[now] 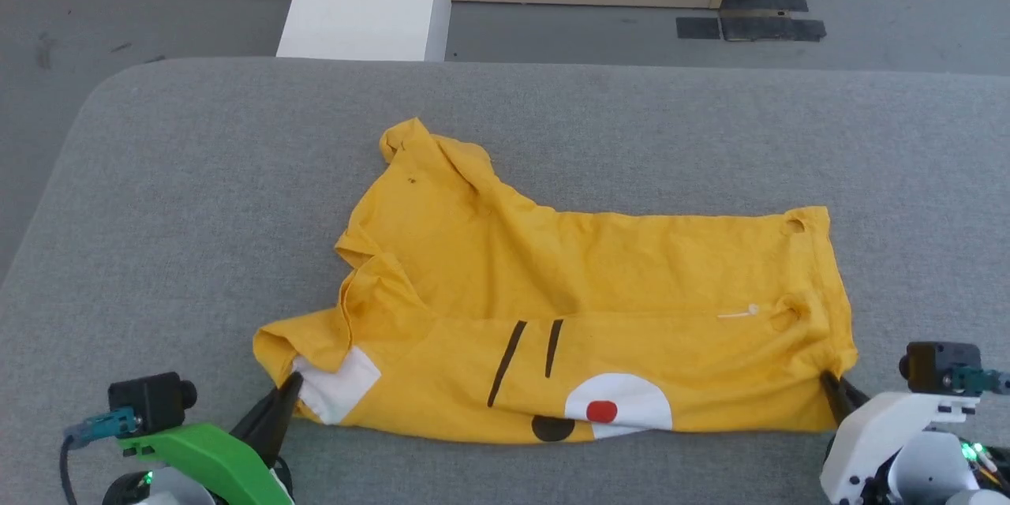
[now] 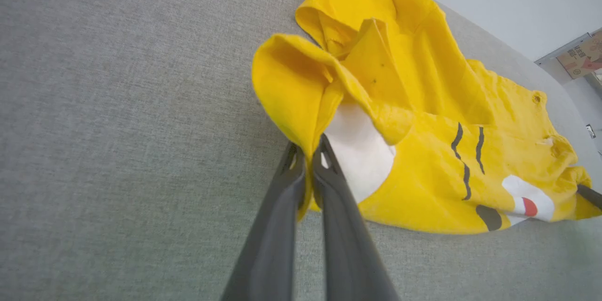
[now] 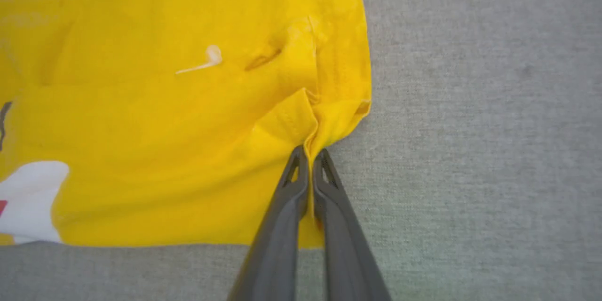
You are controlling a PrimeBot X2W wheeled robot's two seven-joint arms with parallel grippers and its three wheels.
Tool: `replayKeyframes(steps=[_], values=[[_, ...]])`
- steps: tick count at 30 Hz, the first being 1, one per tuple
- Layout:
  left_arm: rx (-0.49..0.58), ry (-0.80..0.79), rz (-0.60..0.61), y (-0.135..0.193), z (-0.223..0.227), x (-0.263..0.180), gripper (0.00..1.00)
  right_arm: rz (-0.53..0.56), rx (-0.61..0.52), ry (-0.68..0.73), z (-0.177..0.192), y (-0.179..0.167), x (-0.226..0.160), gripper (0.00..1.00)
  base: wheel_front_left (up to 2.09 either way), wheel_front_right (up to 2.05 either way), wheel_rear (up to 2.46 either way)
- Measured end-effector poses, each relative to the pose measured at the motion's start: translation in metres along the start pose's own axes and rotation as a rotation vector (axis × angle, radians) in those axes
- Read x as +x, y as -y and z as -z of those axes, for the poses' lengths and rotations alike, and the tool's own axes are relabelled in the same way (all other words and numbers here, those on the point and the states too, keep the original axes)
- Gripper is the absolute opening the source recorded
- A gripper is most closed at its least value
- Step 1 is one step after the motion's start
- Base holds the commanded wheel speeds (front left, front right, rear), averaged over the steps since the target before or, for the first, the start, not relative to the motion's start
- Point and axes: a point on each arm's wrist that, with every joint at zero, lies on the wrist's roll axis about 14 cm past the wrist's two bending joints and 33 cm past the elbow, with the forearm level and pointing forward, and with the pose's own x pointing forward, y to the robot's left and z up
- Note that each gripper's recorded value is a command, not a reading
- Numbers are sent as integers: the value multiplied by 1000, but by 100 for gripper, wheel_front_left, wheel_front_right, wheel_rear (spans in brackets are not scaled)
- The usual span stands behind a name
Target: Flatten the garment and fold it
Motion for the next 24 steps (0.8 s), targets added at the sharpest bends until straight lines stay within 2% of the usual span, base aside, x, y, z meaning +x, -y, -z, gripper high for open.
replayKeyframes(steps=[6,10,16,24], values=[[-36,15,29,5,-11,-9,0,-41,32,168,-48,-9,-16,0,0,0,0],[-49,-6,19,2,-10,-23,0,-51,48,214,-60,-9,-35,0,0,0,0],[-79,-48,6,0,-4,-43,0,11,86,176,-42,17,-63,0,0,0,0],[-139,-184,-8,0,27,-59,0,38,150,60,-2,31,-75,0,0,0,0]])
